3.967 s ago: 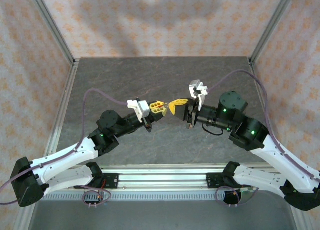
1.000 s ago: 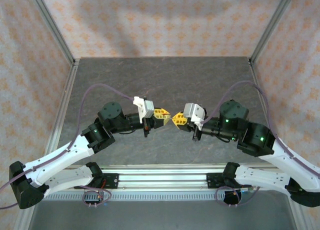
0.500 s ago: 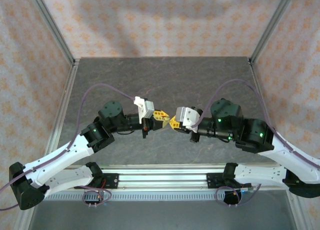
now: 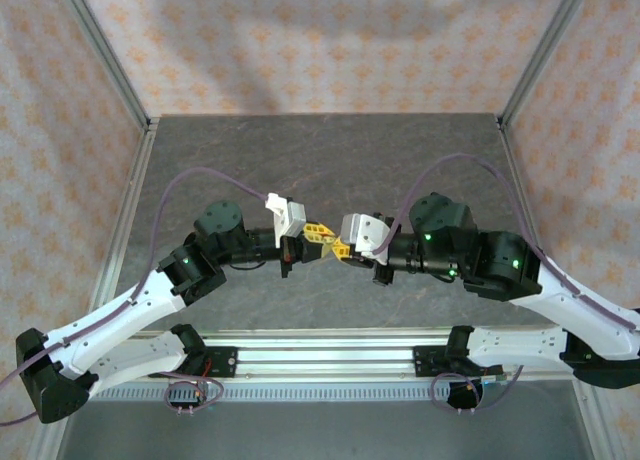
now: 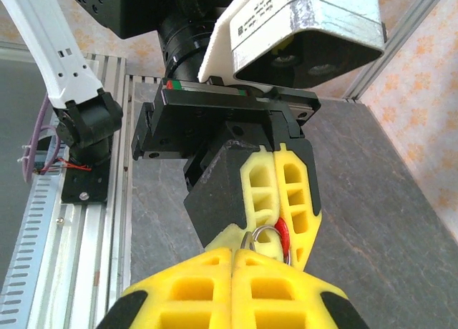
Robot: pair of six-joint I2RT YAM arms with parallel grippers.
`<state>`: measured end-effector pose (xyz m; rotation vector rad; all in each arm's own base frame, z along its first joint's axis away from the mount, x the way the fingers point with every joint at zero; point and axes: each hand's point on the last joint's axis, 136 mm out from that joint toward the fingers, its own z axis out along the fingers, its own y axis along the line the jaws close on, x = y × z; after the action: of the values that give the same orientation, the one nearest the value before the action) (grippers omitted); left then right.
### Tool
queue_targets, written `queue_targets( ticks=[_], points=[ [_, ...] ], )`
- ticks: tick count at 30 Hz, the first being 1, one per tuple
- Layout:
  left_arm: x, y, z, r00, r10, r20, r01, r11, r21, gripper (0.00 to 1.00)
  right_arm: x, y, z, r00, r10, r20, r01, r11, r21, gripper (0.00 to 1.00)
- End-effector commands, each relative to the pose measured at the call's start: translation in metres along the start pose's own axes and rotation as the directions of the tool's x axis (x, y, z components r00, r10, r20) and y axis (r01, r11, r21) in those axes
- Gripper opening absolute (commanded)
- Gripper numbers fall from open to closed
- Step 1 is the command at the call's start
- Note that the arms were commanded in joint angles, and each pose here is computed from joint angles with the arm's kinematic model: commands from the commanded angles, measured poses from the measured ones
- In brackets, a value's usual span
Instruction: Remove the keys from the keyring
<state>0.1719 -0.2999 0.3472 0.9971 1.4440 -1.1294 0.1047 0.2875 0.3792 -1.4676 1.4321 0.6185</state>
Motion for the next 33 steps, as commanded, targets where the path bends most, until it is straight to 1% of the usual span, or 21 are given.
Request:
queue_targets(
  ticks=[1, 10, 16, 19, 23, 27, 30, 32, 33],
  points=[
    [-0.048, 0.022, -0.005, 0.988, 0.037, 0.152, -0.019, 0.993, -0.119, 0.00, -0.003, 0.089, 0.009, 0.999, 0.044, 0.022, -0.030, 0.898, -0.440, 0.00],
    [-0.051, 0.013, -0.003, 0.989, 0.025, 0.143, -0.017, 0.998, -0.056, 0.00, -0.008, 0.099, 0.010, 0.997, 0.072, 0.020, -0.052, 0.861, -0.505, 0.00],
    [-0.054, 0.009, -0.002, 0.990, 0.015, 0.142, -0.011, 1.000, -0.028, 0.00, -0.004, 0.101, 0.018, 0.997, 0.074, 0.014, -0.056, 0.858, -0.511, 0.00],
    [-0.056, 0.008, -0.002, 0.989, 0.016, 0.147, -0.012, 1.000, -0.023, 0.00, 0.000, 0.098, 0.022, 0.997, 0.073, 0.013, -0.057, 0.869, -0.491, 0.00],
    [-0.054, 0.010, -0.003, 0.990, 0.017, 0.141, -0.012, 0.999, -0.035, 0.00, 0.001, 0.085, 0.021, 0.997, 0.073, 0.025, -0.057, 0.911, -0.409, 0.00],
    [-0.047, 0.017, -0.004, 0.991, 0.026, 0.131, -0.016, 0.997, -0.079, 0.00, -0.008, 0.059, 0.010, 0.993, 0.096, 0.072, -0.074, 0.962, -0.262, 0.00],
    [-0.036, 0.028, -0.006, 0.996, 0.034, 0.088, -0.021, 0.989, -0.143, 0.00, -0.011, 0.040, 0.001, 0.987, 0.127, 0.098, -0.111, 0.982, -0.154, 0.00],
    [-0.028, 0.036, -0.007, 0.998, 0.040, 0.043, -0.031, 0.982, -0.187, 0.00, -0.006, 0.025, -0.004, 0.980, 0.165, 0.110, -0.160, 0.986, -0.057, 0.10],
    [-0.024, 0.041, -0.008, 0.999, 0.040, 0.023, -0.034, 0.976, -0.215, 0.00, -0.004, 0.016, -0.008, 0.972, 0.196, 0.130, -0.197, 0.980, -0.001, 0.13]
  ],
)
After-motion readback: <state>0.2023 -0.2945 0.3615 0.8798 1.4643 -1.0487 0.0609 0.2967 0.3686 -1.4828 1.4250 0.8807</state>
